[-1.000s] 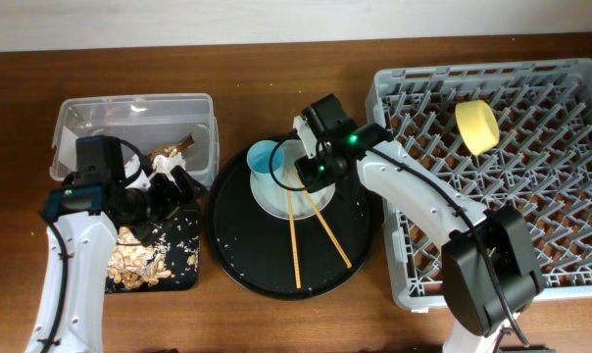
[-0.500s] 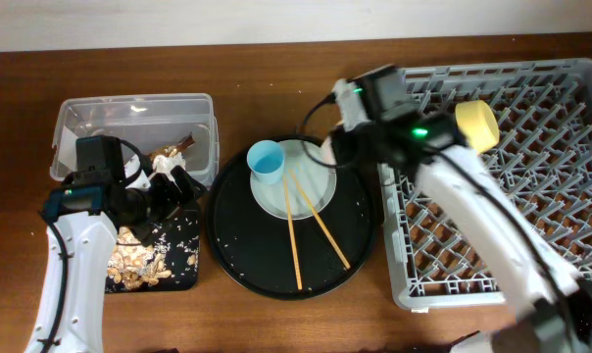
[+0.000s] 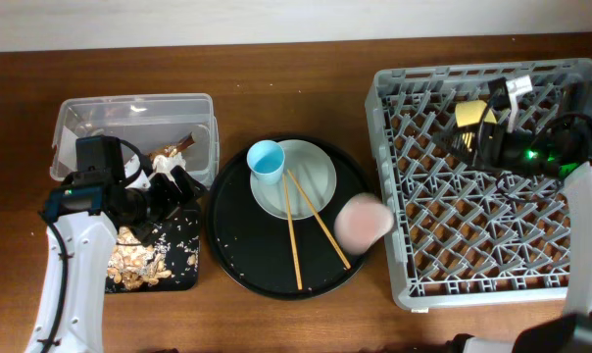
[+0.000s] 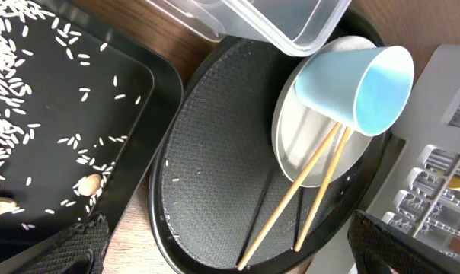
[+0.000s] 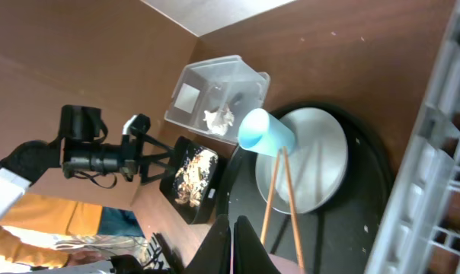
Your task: Sort waste into correct bins and load items into the dishwasher rack
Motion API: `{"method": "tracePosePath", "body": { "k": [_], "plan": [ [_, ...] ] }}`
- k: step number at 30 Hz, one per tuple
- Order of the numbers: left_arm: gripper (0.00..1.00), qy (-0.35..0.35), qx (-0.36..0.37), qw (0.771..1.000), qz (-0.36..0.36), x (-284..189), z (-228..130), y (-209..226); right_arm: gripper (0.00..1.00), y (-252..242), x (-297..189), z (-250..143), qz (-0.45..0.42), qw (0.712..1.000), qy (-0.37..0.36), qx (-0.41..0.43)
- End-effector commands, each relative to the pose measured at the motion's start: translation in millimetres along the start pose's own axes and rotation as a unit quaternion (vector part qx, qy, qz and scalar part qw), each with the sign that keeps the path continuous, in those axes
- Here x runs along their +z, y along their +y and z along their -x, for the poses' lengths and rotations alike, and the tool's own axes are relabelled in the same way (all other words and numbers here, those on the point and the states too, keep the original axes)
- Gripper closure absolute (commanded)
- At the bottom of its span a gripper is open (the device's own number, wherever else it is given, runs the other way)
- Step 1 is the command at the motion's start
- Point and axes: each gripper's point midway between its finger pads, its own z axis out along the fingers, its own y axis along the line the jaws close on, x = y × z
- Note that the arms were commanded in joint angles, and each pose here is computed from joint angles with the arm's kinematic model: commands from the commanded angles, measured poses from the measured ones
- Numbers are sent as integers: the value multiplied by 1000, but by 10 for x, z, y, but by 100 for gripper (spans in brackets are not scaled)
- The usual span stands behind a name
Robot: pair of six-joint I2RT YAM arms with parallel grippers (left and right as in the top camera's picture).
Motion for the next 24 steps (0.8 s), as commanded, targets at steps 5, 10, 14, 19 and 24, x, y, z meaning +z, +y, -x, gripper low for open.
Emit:
{"method": "tracePosePath", "body": {
  "k": [5,10,14,19,24],
  "plan": [
    [1,-14,2,1000,-13,-92,39,-73,80,-451,208,-213,-10,999,44,18],
    [1,-14,2,1000,-13,-92,39,-73,50,-447,445,-323,-40,995,91,-2],
    [1,-14,2,1000,-13,-92,39,-73,49,-331,582,-436,-47,991,124,-15],
    [1,-14,2,1000,-13,-92,39,-73,50,-319,1000,-621,-149,968,190,-60],
    [1,-14,2,1000,-13,-92,39,-72,50,62,1739,-563,-180,951,164,-192]
  ]
}}
